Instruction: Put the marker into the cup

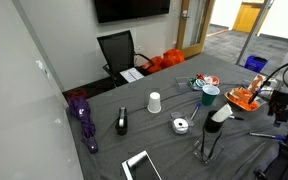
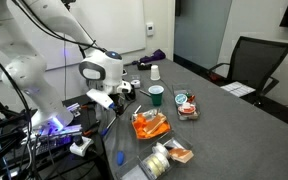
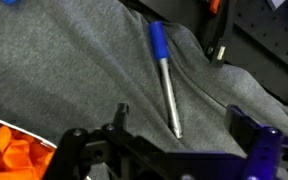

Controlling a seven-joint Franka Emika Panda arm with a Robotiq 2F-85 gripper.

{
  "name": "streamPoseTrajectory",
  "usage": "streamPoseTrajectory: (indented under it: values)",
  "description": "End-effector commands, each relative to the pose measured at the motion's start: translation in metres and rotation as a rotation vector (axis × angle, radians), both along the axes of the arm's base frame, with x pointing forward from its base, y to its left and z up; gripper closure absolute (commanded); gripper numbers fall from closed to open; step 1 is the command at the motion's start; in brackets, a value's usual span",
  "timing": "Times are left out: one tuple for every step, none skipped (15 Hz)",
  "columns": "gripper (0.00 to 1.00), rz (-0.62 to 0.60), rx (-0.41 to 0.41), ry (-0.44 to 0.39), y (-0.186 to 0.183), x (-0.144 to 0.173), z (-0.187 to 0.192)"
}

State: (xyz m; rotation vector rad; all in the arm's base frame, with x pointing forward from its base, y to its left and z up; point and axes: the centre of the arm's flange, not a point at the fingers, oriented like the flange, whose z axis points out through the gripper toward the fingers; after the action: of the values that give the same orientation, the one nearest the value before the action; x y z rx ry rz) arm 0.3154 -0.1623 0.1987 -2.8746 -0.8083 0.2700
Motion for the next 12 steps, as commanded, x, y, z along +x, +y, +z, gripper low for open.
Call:
streamPoseTrajectory:
  values:
    - [0.0,0.001,-0.023,0.032,0.016,-0.015,-0.038]
    - [0.0,0.003,-0.033,0.046,0.019,-0.015,-0.043]
    - [0.0,0.003,-0.06,0.058,0.025,-0.014,-0.048]
    - [0.0,0.004,-0.082,0.069,0.028,-0.014,-0.053]
    - [0.0,0.007,-0.117,0.079,0.033,-0.013,-0.057]
    - [0.0,0.006,-0.153,0.086,0.036,-0.013,-0.059]
    - [0.0,0.012,-0.098,0.085,0.027,0.001,-0.05]
    - [0.0,0.008,-0.121,0.089,0.03,0.001,-0.054]
    - [0.0,0.006,-0.129,0.094,0.031,0.0,-0.057]
    - [0.0,0.006,-0.13,0.095,0.031,0.0,-0.058]
    - [0.0,0.006,-0.131,0.095,0.031,0.001,-0.058]
    - [0.0,0.006,-0.131,0.093,0.031,0.002,-0.057]
